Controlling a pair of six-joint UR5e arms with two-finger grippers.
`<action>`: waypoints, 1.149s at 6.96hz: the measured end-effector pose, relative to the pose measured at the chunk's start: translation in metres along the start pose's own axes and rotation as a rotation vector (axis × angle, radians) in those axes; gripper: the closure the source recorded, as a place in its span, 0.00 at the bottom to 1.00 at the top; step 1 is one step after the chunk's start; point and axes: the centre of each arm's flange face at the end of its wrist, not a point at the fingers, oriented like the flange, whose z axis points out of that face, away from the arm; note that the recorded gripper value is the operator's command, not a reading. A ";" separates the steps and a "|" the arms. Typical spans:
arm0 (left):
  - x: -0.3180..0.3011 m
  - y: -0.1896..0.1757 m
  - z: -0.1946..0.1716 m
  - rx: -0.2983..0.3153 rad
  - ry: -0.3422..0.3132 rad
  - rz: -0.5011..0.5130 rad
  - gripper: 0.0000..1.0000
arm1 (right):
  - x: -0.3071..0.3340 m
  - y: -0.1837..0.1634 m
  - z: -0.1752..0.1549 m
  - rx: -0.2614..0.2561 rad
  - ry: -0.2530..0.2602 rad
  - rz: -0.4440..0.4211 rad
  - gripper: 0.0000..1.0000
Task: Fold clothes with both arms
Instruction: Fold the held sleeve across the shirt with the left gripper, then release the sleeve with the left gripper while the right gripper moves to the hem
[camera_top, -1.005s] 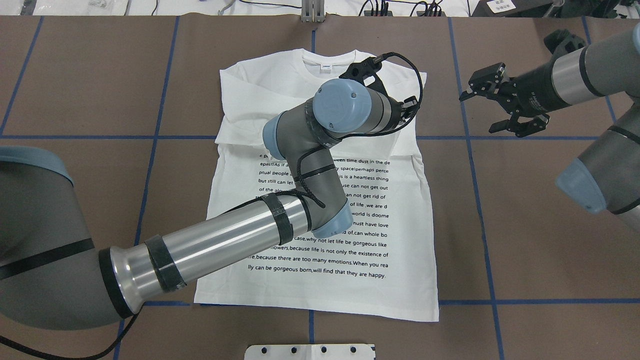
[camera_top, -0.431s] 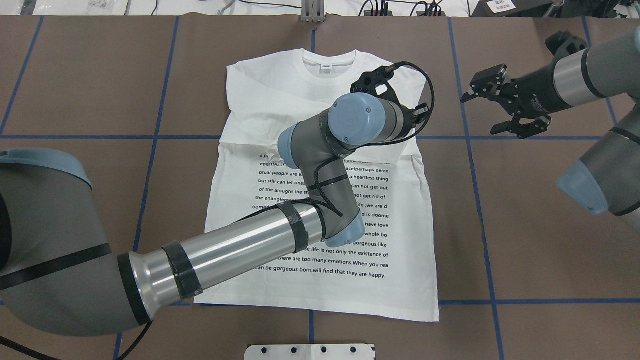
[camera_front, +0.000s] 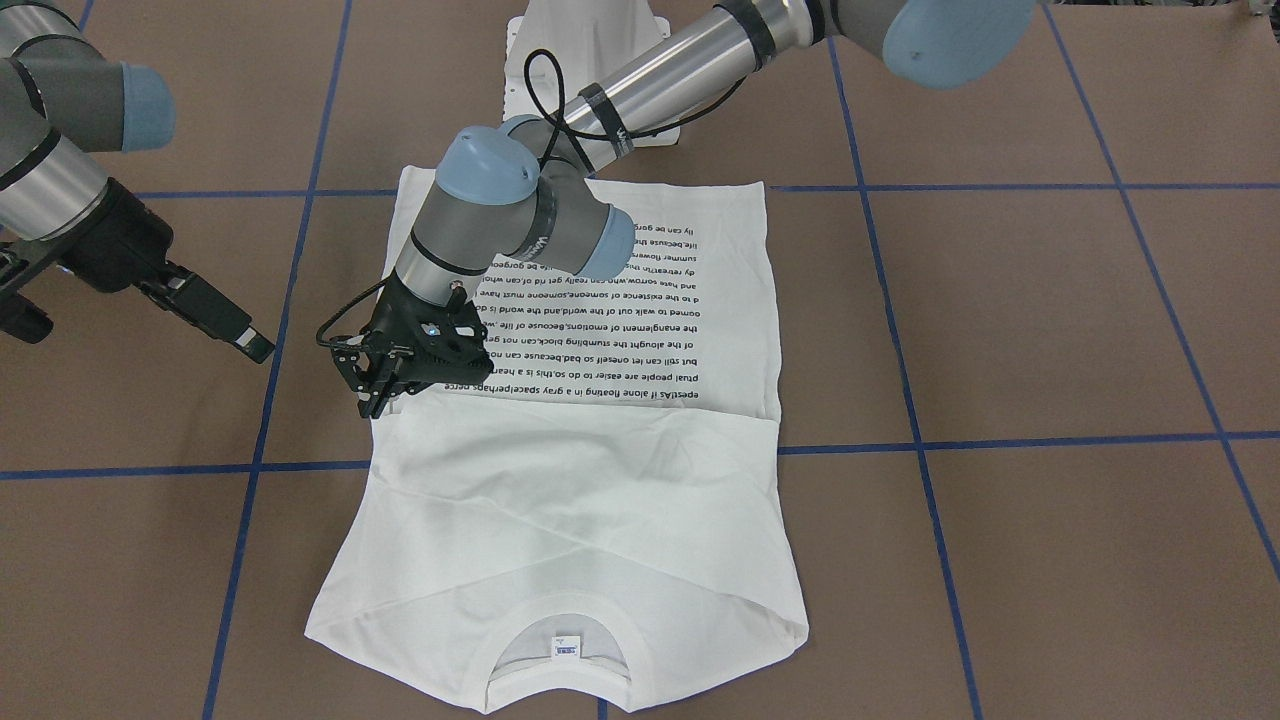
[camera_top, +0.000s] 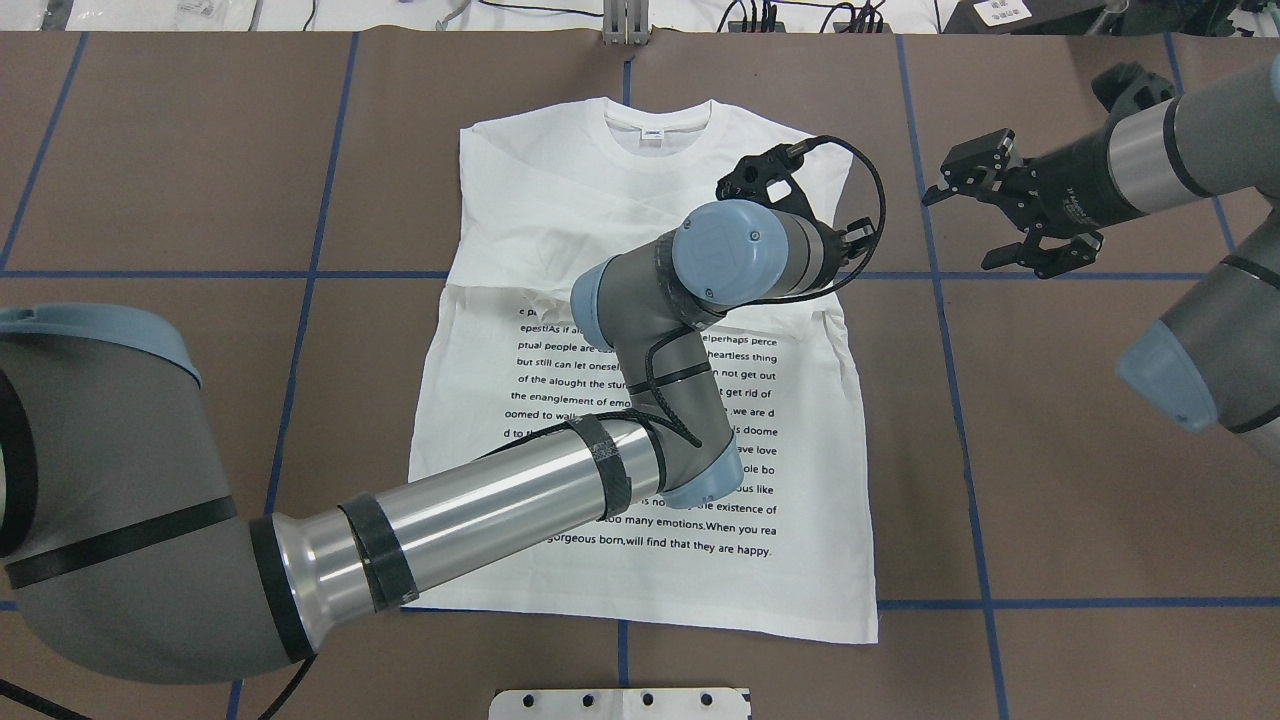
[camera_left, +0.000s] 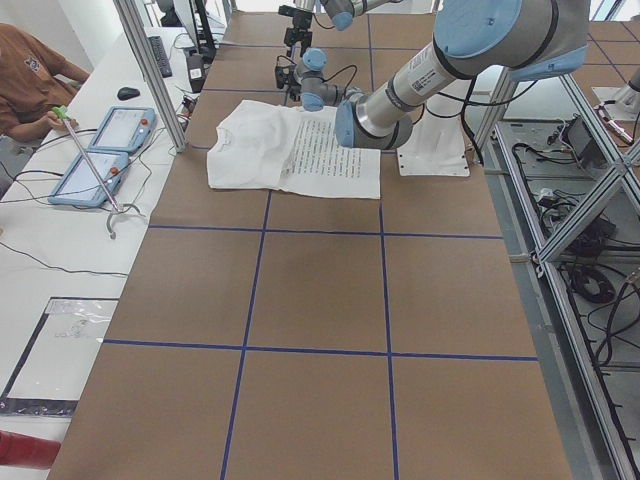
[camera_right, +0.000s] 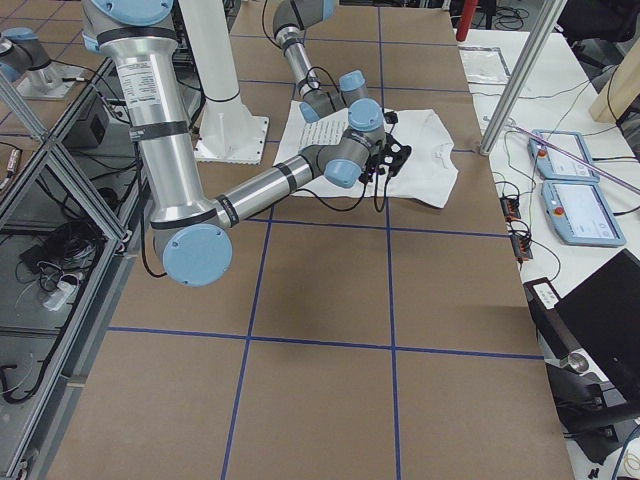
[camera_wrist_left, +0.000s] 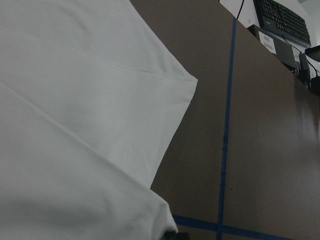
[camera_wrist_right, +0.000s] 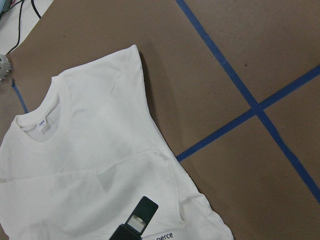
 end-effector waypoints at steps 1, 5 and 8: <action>0.007 0.005 -0.001 0.010 0.010 -0.002 0.42 | -0.001 0.001 0.000 -0.001 -0.001 -0.001 0.00; 0.009 -0.002 -0.026 0.000 0.053 -0.054 0.47 | -0.014 0.031 0.019 0.038 -0.013 -0.035 0.00; -0.028 -0.018 -0.030 0.007 0.024 -0.051 0.47 | -0.001 0.062 -0.001 0.024 -0.031 -0.008 0.00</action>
